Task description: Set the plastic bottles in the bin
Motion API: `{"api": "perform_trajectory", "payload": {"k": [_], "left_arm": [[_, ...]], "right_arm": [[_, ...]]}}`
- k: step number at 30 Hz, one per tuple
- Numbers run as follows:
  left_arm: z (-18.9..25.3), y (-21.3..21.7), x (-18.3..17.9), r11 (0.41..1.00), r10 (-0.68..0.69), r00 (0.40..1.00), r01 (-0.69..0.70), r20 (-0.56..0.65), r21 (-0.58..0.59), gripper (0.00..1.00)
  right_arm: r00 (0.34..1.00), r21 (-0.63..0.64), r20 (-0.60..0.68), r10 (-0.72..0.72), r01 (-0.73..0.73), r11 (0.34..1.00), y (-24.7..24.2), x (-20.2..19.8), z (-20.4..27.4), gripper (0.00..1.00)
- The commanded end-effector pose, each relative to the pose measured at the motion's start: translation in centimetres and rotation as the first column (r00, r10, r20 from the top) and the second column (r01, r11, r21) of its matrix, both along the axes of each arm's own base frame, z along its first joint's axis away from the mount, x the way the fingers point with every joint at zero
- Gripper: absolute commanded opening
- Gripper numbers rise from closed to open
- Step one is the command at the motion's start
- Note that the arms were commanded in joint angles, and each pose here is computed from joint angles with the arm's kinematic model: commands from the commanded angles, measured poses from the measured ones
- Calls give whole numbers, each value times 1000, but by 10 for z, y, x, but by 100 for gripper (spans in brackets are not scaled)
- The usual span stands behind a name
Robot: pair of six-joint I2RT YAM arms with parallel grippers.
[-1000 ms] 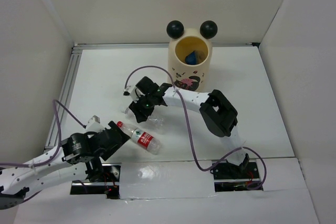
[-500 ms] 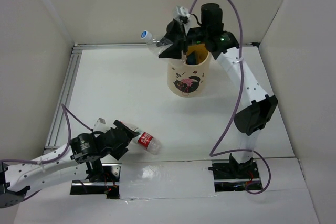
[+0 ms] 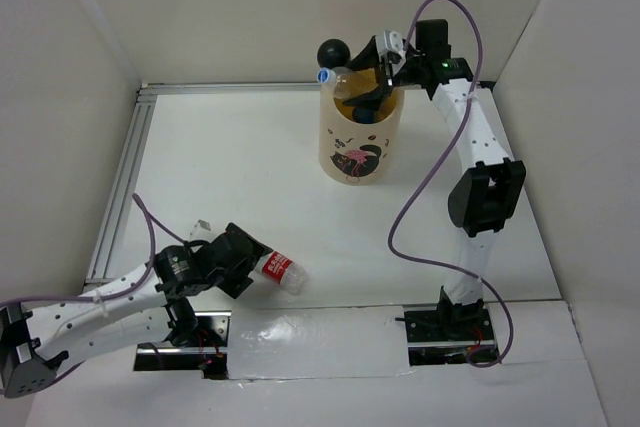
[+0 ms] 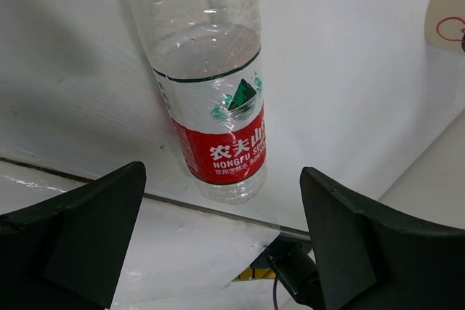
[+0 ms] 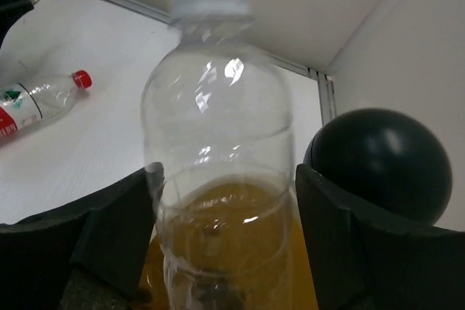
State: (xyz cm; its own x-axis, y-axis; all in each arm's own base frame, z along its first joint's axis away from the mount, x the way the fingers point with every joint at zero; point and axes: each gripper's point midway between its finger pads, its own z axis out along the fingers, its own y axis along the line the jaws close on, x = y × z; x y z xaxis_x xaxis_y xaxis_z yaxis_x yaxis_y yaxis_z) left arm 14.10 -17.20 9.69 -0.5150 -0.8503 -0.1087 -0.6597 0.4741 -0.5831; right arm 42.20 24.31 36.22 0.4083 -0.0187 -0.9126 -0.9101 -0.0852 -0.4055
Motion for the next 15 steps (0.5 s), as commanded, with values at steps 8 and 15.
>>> {"api": "perform_trajectory", "payload": {"k": [8,15], "left_arm": [[-22,2,18,993,10,1000,-10,-4,120,100],[-36,16,40,981,60,998,-60,6,186,100]], "right_arm": [[991,84,11,130,-131,988,-5,-60,37,100],[995,81,-30,98,-95,992,-27,-126,44,100]]}}
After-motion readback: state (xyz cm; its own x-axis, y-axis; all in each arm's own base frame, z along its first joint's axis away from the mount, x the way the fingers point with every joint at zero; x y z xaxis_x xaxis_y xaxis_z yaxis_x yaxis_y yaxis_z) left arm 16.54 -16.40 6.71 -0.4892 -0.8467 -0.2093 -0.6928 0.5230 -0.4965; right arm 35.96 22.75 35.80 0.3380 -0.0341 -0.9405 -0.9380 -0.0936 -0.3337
